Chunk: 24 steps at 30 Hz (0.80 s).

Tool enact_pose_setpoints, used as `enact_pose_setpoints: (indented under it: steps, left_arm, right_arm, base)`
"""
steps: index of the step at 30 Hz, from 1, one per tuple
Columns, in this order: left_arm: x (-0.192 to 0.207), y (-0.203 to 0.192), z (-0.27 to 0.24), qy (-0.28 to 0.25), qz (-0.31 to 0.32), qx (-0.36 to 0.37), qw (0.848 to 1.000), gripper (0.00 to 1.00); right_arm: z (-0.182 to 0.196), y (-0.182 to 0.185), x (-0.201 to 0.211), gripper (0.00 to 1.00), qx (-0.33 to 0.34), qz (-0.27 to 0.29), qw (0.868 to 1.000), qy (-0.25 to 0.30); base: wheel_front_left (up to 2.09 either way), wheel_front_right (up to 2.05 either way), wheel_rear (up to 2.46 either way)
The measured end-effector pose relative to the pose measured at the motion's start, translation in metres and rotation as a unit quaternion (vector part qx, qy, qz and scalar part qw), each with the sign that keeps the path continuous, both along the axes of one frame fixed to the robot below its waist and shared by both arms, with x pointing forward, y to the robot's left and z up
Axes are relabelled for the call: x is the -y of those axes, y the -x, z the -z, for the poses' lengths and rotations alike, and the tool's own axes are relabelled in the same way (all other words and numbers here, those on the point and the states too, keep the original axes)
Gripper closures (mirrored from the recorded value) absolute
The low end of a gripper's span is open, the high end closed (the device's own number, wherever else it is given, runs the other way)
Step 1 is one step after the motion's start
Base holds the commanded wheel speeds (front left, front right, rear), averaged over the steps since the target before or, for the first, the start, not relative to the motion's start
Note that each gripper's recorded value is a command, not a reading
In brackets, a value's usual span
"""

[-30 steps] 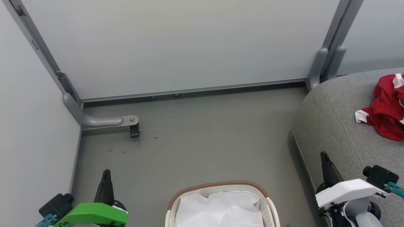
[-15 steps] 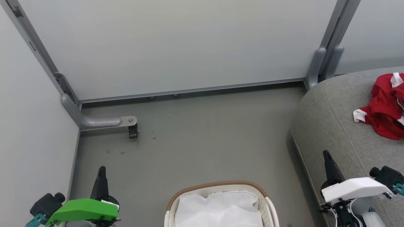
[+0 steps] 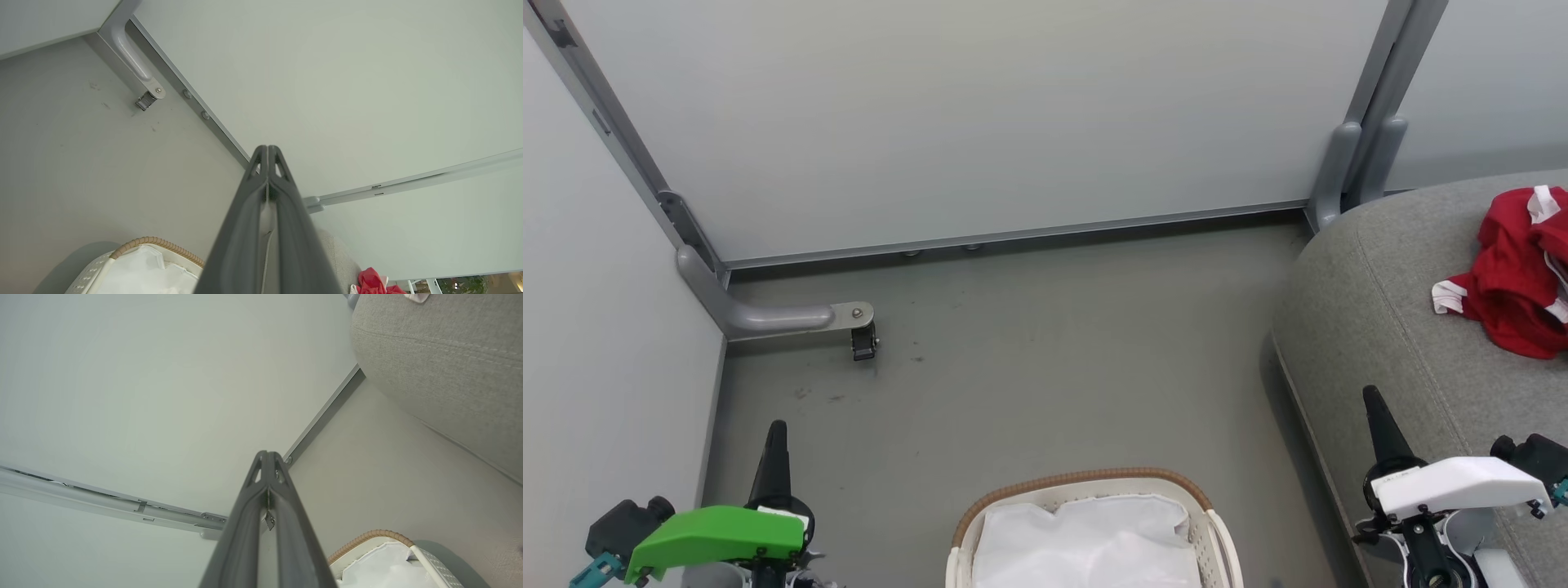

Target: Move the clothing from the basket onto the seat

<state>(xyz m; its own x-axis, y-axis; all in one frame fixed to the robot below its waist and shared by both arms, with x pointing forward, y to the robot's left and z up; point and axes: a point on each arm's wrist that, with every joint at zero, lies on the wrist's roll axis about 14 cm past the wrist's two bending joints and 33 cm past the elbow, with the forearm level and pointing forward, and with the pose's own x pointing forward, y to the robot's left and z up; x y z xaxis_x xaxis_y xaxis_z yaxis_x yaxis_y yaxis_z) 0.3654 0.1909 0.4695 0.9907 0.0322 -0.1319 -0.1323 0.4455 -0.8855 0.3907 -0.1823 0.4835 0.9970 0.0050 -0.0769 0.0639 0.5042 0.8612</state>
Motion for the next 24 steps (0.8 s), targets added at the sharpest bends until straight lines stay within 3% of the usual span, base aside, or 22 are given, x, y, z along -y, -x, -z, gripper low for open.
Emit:
enact_pose_setpoints:
  steps: [24]
  left_arm:
    - [-0.004,-0.009,-0.012,0.104,-0.004,0.021,0.994,1.00]
  right_arm:
    - [-0.007,0.001,0.007,1.00,0.007,0.009,0.993,-0.116]
  base:
    - [0.00,0.00,0.00]
